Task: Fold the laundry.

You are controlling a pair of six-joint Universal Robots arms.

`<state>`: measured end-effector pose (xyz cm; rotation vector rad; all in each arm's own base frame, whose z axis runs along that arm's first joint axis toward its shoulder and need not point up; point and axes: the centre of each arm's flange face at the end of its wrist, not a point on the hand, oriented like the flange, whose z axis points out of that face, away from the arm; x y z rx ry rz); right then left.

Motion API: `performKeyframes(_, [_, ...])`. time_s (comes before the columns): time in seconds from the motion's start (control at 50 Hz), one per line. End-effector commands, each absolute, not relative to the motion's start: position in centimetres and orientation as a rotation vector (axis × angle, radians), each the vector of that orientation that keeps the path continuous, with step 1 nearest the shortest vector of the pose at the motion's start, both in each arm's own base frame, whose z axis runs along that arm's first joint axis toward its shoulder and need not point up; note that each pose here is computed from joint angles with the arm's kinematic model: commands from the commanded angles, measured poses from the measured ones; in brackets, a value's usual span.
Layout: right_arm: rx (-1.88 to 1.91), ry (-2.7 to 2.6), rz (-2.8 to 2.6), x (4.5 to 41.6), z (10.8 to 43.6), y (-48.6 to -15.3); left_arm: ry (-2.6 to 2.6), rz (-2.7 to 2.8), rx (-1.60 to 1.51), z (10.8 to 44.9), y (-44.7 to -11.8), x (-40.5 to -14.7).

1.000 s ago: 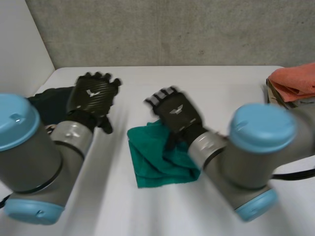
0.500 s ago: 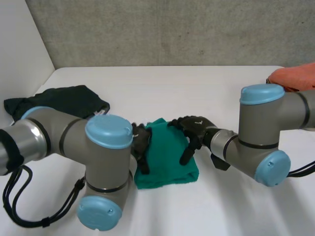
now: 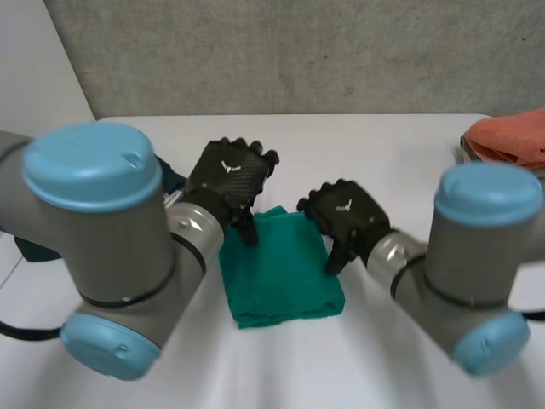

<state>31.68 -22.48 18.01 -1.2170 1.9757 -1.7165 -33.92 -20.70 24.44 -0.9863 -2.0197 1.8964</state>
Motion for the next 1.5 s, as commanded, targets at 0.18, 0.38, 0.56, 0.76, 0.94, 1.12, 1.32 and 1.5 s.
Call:
performKeyframes(0.18, [-1.363, 1.794, -1.731, 32.4, 11.4, -17.2, -1.931, 1.813, -1.011, 24.7, -22.8, -33.1])
performKeyframes(0.38, [-1.474, 1.758, -1.783, 33.5, 10.0, -18.6, -1.938, 1.794, -1.022, 24.3, -22.5, -33.3])
performKeyframes(0.56, [-1.442, 1.721, -1.843, 34.2, 10.9, -19.8, -1.939, 1.792, -1.021, 24.2, -22.5, -33.2])
performKeyframes(0.76, [-1.452, 1.744, -1.823, 34.8, 9.4, -20.6, -1.961, 1.766, -1.025, 23.5, -22.3, -33.0])
performKeyframes(0.94, [-1.437, 1.730, -1.843, 34.9, 10.2, -20.8, -1.963, 1.765, -1.024, 23.4, -22.3, -32.9])
performKeyframes(1.12, [-1.266, 1.741, -2.119, 33.4, 16.0, -25.9, -1.939, 1.790, -1.013, 24.3, -22.2, -33.0])
performKeyframes(1.32, [-1.123, 1.690, -2.384, 28.7, 23.9, -33.8, -1.874, 1.850, -0.995, 26.3, -22.0, -33.1])
performKeyframes(1.5, [-0.957, 1.692, -2.377, 25.3, 27.6, -37.7, -1.841, 1.852, -0.984, 27.0, -21.6, -33.6])
